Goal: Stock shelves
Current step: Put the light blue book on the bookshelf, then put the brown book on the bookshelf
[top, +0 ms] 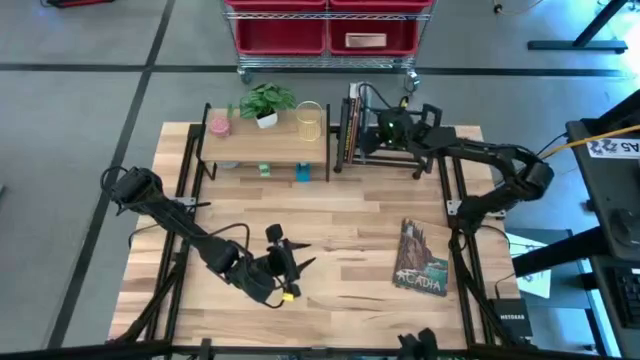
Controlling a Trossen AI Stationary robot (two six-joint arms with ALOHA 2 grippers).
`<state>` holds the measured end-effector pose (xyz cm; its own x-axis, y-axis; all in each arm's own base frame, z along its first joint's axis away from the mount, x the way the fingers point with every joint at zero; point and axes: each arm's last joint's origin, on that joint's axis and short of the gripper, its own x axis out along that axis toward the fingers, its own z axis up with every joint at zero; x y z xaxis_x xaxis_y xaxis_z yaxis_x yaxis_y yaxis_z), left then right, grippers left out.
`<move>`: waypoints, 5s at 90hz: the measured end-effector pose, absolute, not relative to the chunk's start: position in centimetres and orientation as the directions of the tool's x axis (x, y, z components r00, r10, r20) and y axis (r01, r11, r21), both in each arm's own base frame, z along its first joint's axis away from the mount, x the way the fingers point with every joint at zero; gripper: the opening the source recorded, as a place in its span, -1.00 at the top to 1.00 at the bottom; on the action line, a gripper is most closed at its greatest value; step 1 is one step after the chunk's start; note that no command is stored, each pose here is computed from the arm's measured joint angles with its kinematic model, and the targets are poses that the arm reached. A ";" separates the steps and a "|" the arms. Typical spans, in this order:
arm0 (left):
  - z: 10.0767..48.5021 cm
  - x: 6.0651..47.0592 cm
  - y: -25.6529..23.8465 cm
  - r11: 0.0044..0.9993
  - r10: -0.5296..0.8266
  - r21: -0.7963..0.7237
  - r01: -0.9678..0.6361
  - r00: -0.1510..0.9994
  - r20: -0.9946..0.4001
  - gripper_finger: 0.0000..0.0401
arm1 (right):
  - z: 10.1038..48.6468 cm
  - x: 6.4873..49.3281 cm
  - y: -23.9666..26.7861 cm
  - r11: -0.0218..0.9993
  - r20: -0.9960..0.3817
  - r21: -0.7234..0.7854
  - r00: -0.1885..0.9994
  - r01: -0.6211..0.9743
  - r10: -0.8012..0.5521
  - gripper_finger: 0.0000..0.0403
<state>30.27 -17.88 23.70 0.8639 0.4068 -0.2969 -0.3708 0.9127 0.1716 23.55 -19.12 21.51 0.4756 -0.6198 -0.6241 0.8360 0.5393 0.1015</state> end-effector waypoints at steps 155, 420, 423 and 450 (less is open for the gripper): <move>23.7 30.3 -17.9 0.913 0.407 0.176 -0.369 0.864 -0.298 0.24 | 19.4 24.7 -7.9 0.764 -0.742 -0.632 0.182 0.132 -0.645 0.62; 23.2 29.8 -18.1 0.915 0.400 0.198 -0.351 0.855 -0.330 0.24 | 12.9 14.0 13.9 0.291 -0.955 0.003 0.090 0.957 -0.284 -0.33; 23.2 29.9 -18.0 0.914 0.403 0.195 -0.355 0.854 -0.330 0.24 | 12.8 14.3 13.8 0.317 -0.949 0.022 0.119 0.948 -0.291 -0.33; 23.3 30.0 -18.0 0.915 0.402 0.172 -0.365 0.856 -0.324 0.24 | 12.5 20.1 13.8 0.722 -0.858 0.219 0.482 0.656 -0.177 -0.33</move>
